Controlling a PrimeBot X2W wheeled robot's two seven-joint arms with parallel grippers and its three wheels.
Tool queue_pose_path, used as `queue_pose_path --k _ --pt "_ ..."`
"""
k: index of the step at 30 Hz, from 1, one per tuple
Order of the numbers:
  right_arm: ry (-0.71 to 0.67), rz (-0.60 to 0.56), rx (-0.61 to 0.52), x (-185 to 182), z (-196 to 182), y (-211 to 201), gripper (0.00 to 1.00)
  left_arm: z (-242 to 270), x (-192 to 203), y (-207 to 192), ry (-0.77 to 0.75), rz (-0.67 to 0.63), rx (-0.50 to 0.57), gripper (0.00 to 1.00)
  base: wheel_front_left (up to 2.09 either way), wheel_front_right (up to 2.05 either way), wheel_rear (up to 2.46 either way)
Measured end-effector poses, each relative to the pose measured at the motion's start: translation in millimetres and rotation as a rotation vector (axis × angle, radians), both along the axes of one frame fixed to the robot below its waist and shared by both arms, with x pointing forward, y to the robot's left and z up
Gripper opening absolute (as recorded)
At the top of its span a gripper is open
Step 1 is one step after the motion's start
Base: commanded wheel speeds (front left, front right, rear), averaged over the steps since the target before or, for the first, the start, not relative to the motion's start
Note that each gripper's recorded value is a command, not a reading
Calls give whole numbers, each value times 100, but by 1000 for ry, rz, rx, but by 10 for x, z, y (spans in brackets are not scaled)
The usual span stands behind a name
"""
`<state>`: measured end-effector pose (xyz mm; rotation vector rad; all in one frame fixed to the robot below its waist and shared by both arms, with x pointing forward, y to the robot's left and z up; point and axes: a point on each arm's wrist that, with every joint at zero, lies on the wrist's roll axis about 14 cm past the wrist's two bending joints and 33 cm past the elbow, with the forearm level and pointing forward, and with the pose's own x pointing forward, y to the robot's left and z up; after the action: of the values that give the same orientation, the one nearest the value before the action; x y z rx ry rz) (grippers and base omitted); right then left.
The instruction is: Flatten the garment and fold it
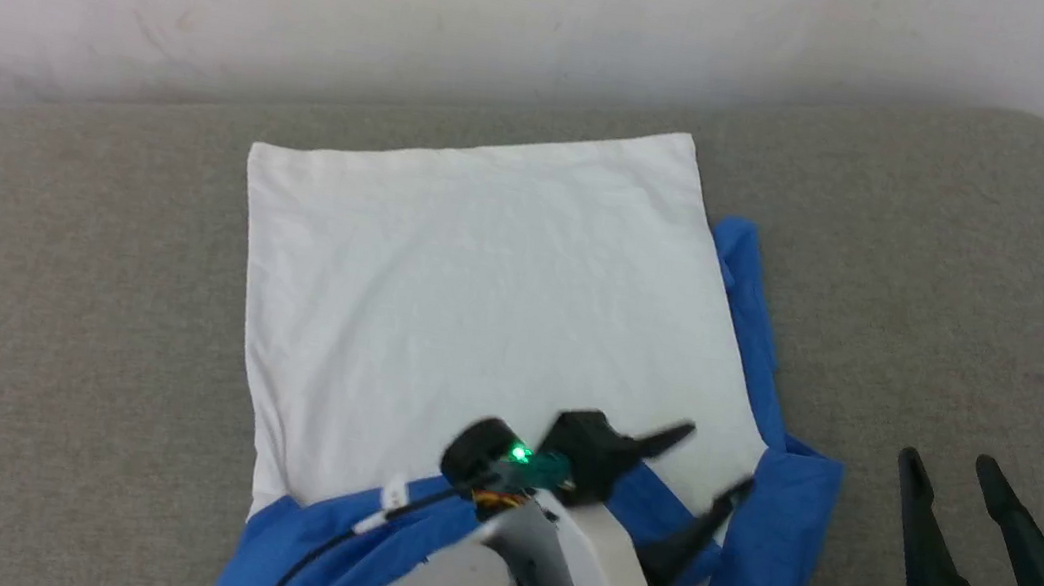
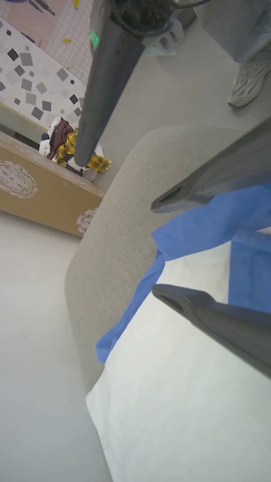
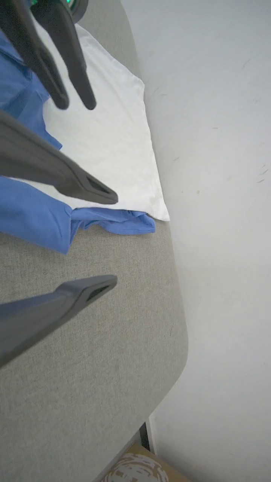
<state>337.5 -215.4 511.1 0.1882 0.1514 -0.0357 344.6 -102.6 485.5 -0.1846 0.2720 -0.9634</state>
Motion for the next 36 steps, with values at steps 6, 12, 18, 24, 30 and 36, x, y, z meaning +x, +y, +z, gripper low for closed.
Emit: queue_pose_path --k 6,12,18,24,30,36 --pt "-17 19 0 -32 74 43 100 598 498 739 -223 330 -136 100 0 0 0" --pt "-20 46 2 -12 87 115 100 649 668 1906 -284 729 -124 100 0 0 0" --pt "30 65 17 75 -59 148 100 723 492 2928 -338 1038 -75 100 0 0 0" --pt "125 68 60 463 -309 52 100 655 277 3302 -355 1140 -3 100 0 0 0" --pt "202 75 91 1174 -393 -37 100 582 281 3341 -343 1156 12 100 0 0 0" --pt "359 141 67 1753 -572 102 100 505 379 3316 -319 1163 -6 100 0 0 0"
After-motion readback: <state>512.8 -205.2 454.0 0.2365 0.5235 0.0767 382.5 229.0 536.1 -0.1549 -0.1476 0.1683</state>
